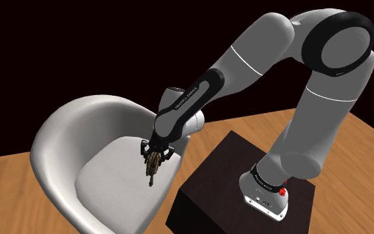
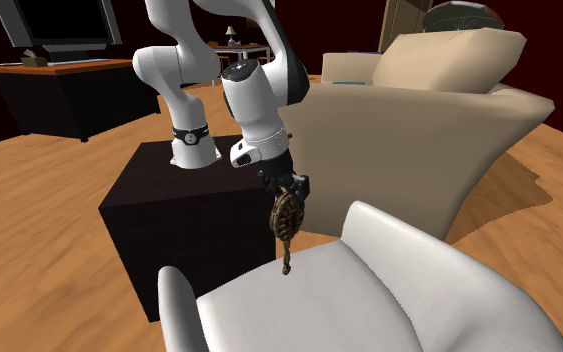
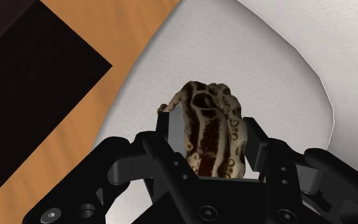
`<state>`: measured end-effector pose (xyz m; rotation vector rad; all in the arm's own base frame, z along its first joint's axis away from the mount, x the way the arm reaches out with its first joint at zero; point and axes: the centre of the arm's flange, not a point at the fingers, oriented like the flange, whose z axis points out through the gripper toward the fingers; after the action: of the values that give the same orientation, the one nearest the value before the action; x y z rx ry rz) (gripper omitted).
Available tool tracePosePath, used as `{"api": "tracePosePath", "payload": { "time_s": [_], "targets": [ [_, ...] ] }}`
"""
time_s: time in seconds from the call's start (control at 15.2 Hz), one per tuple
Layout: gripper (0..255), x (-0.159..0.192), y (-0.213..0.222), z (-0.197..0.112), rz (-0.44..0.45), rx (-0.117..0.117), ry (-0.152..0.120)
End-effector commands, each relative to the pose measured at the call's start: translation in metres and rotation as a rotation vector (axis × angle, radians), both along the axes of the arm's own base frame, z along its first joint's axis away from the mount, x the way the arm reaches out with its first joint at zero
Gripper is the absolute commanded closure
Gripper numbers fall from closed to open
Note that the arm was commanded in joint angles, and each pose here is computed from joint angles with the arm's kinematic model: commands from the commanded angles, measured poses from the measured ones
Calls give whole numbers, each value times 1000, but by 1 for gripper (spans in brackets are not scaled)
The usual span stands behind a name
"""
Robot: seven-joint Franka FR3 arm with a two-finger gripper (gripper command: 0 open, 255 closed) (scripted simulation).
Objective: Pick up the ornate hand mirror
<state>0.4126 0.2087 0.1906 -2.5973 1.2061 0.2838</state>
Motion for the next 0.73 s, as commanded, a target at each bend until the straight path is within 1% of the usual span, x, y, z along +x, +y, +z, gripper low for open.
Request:
{"api": "tracePosePath", "payload": {
  "time_s": [0.0, 0.66],
  "targets": [
    [255, -1, 0, 0, 0, 0, 1],
    [255, -1, 0, 53, 0, 0, 1]
  ]
}}
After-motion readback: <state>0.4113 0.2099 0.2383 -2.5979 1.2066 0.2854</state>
